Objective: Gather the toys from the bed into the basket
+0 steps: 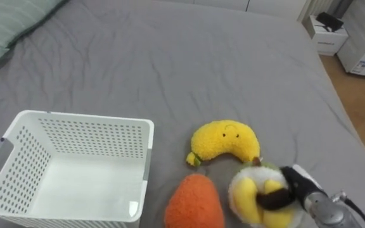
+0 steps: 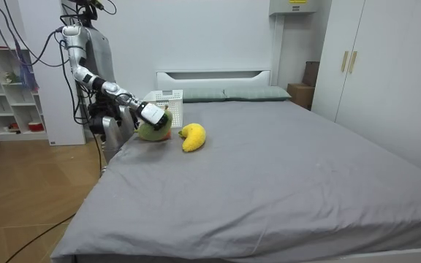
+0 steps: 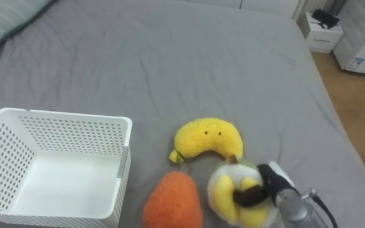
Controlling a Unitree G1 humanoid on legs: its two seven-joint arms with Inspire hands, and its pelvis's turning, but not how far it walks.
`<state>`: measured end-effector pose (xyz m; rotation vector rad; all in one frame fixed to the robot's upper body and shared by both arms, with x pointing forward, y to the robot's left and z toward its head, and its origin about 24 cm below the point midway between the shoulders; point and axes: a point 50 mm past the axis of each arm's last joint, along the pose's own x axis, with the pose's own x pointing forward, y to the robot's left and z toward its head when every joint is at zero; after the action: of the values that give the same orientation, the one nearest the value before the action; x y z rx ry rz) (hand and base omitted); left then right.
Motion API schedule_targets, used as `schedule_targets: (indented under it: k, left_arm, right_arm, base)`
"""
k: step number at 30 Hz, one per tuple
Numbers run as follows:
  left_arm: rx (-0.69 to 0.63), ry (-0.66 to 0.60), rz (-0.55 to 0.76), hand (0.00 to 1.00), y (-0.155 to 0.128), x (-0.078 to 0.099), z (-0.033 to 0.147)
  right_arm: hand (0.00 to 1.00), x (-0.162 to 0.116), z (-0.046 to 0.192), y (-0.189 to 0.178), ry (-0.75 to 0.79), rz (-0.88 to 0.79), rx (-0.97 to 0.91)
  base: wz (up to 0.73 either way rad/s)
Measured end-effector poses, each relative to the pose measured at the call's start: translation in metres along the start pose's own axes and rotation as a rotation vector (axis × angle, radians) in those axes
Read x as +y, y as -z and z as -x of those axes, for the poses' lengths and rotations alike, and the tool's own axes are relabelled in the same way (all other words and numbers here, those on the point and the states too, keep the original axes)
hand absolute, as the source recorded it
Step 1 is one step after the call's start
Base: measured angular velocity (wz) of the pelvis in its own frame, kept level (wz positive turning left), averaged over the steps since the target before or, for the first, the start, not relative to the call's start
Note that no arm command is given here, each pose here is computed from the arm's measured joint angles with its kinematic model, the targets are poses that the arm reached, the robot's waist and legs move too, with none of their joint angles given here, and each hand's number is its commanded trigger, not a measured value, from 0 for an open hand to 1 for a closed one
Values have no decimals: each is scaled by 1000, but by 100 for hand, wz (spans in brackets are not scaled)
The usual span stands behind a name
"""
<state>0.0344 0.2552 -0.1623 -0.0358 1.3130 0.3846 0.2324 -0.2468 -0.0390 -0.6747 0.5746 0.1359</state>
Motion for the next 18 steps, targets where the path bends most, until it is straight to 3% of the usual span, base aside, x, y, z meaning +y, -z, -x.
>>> schedule_targets:
  k: [7,18]
  left_arm:
    - [4,-15,17,0,4,4,1]
    - [-2,-2,8,0,1,-1,0]
  right_arm:
    - [100,-36,12,-39,159,-28,-167]
    - [100,-43,11,-55,174,-69,-229]
  base:
    - [0]
    - [0]
